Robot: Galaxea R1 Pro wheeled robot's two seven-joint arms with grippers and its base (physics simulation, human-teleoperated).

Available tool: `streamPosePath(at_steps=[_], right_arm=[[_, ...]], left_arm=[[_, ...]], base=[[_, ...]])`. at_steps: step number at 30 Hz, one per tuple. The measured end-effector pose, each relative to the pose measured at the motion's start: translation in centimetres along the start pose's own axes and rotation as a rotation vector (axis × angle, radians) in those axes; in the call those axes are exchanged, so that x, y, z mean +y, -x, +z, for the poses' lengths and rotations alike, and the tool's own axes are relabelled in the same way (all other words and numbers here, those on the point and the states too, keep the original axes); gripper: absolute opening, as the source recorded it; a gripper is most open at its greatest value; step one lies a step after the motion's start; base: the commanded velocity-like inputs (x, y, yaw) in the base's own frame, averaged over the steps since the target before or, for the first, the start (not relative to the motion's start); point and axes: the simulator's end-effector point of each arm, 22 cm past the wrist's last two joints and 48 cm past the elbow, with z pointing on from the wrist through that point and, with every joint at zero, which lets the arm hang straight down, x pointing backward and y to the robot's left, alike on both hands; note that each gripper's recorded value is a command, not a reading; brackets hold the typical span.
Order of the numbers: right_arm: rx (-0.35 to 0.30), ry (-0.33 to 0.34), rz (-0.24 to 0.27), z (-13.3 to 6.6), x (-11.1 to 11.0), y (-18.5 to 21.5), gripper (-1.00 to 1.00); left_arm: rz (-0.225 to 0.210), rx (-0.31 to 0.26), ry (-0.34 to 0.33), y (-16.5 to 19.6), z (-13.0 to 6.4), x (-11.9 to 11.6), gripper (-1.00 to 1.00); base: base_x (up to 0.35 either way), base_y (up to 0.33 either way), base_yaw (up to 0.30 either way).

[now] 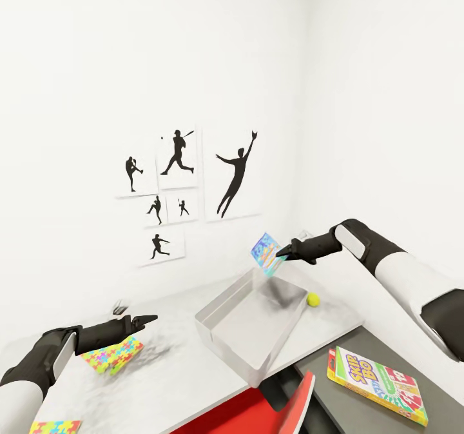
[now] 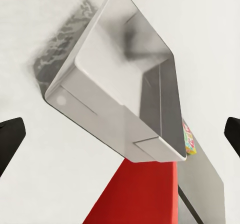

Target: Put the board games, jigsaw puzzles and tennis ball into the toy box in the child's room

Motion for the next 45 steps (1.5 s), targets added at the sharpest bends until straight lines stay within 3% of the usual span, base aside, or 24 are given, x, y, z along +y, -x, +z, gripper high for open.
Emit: streamPosePath(at_steps=[7,17,23,32,45], right_arm=[[0.018,-0.013,-0.014,0.6,0.1,-0.5,-1.00],[0.091,-0.092,-0.064,1.6,-1.4,-2.5,-1.00],[0.093,-0.097,-0.054,1.5,-1.9,-2.6,-1.00],[0.092,-0.126,0.022,0.8,-4.6,-3.3,-1.00],[0.058,-0.111,-0.018,2.0,-3.9,-2.8,-1.00]], left_arm=[[0.000,0.000,-0.001,0.0,0.0,0.0,1.00],[-0.002,-0.002,-0.001,0.1,-0.1,0.0,1.00],[-0.002,-0.001,-0.002,0.0,-0.1,0.0,1.00],[-0.002,-0.002,-0.002,0.1,-0.1,0.0,1.00],[-0.002,-0.003,-0.001,0.1,-0.2,0.0,1.00]], base=[[0.000,0.000,0.000],[0.000,0.000,0.000],[0.000,0.000,0.000],[0.000,0.000,0.000],[0.000,0.000,0.000]])
